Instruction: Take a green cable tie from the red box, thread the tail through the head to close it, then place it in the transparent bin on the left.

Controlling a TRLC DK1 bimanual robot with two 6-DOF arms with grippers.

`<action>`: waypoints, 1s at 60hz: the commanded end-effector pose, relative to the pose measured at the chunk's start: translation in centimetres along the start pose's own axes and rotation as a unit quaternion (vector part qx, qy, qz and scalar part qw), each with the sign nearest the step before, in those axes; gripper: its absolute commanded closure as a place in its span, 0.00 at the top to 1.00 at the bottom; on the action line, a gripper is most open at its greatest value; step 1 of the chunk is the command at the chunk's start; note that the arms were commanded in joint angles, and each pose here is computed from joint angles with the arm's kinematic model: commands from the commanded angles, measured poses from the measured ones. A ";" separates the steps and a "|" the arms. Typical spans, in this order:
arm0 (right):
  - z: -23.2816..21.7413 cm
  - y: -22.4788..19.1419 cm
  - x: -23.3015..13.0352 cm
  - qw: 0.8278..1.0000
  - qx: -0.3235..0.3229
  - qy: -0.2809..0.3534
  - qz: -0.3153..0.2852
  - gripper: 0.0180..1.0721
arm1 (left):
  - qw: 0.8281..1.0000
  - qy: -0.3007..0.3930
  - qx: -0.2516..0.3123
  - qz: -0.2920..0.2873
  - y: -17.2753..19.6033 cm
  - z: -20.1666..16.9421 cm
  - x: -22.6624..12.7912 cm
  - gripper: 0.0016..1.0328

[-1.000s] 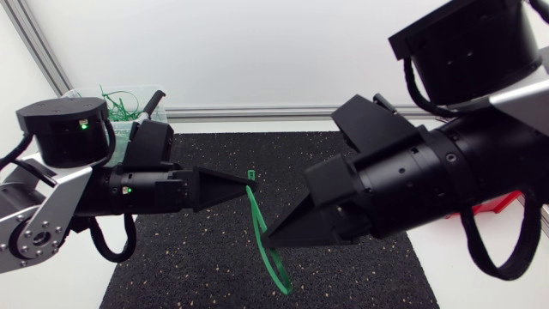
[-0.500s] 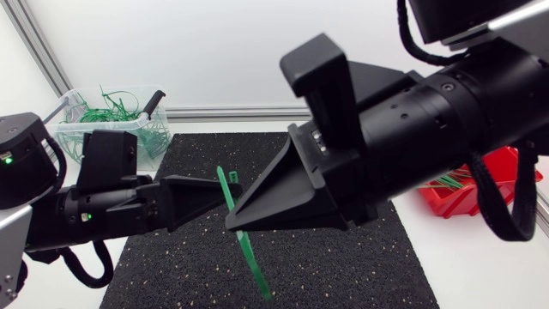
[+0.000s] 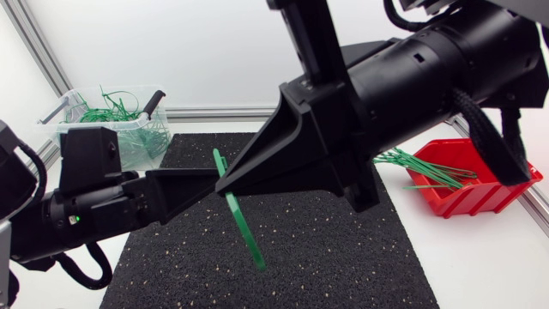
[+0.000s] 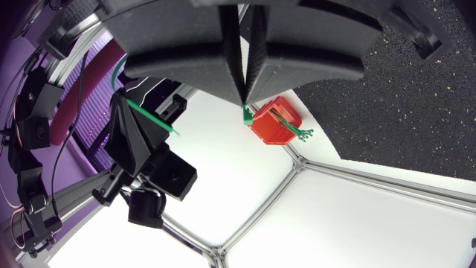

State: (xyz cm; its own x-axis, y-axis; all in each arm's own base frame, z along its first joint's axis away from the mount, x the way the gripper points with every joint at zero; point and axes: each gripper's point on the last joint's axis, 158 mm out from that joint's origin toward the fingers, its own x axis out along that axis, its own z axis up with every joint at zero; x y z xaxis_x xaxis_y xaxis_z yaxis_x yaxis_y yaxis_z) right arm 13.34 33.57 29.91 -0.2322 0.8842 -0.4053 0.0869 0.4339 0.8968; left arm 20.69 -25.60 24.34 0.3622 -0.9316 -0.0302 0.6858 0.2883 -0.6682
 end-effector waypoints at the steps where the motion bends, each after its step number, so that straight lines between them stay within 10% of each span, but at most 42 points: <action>1: 0.8 0.2 -0.3 0.999 0.046 0.002 0.003 0.05 | 1.000 -0.006 -0.003 0.002 0.2 -0.5 -0.1 0.04; 60: 2.1 -2.0 0.5 0.993 0.115 0.015 -0.009 0.05 | 0.997 -0.046 0.057 0.013 -0.7 0.4 0.9 0.04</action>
State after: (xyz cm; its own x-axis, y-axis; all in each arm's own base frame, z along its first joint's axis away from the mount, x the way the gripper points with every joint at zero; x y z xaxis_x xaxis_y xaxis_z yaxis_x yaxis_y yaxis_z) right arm 14.93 33.47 28.71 -0.2513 0.8794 -0.4043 0.2431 0.4617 0.8531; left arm 21.08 -26.42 25.30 0.4353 -0.9001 0.0186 0.7268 0.3391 -0.5973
